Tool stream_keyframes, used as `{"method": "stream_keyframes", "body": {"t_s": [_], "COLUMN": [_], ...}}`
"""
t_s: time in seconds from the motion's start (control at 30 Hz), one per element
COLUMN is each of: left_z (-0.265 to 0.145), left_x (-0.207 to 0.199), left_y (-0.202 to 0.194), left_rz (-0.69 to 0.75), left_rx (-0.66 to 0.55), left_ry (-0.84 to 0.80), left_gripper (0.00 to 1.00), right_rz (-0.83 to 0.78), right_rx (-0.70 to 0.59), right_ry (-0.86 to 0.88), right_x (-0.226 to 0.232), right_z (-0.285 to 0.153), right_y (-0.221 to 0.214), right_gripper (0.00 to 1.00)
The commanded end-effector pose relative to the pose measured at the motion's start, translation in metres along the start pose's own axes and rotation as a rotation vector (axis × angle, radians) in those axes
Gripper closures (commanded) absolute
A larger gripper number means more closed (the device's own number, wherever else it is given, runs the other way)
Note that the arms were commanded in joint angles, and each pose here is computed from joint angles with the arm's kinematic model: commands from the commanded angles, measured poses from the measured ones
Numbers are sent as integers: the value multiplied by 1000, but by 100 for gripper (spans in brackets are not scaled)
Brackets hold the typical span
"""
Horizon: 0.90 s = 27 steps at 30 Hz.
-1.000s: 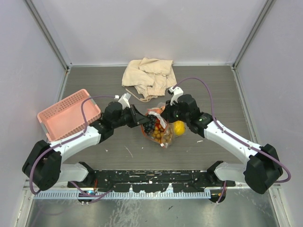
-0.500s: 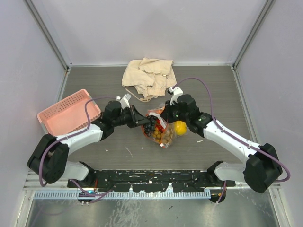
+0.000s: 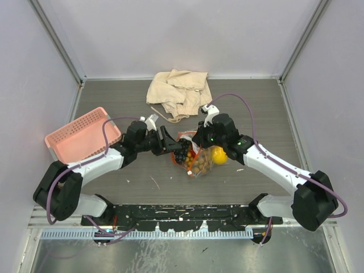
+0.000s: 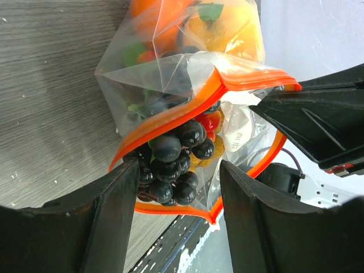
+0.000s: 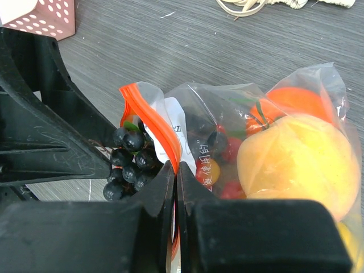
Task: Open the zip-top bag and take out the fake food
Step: Pick up the fake fruit from the zipper food storage bag.
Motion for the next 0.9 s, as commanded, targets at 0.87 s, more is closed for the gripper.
{"method": "stream_keyframes", "body": {"t_s": [0.87], "left_z": [21], "left_x": [-28], "left_y": [-21], "left_rz": [247], "left_rx": [2], "left_ry": [252], "left_gripper": [42], "right_rz": [13], "right_rx": [-46], "right_ry": [83], "right_x": [13], "right_z": [4], "right_y": [9], "right_gripper": [91]}}
Point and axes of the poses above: each gripper's point midway between its finger pads, its own z axis out along the fingers, its own x axis along the line the jaws close on, y = z × x, the point moved 10 cm from there along -z, back along the fingers, and after that the axes turned 5 degrees about z, right-handed, at the moved point
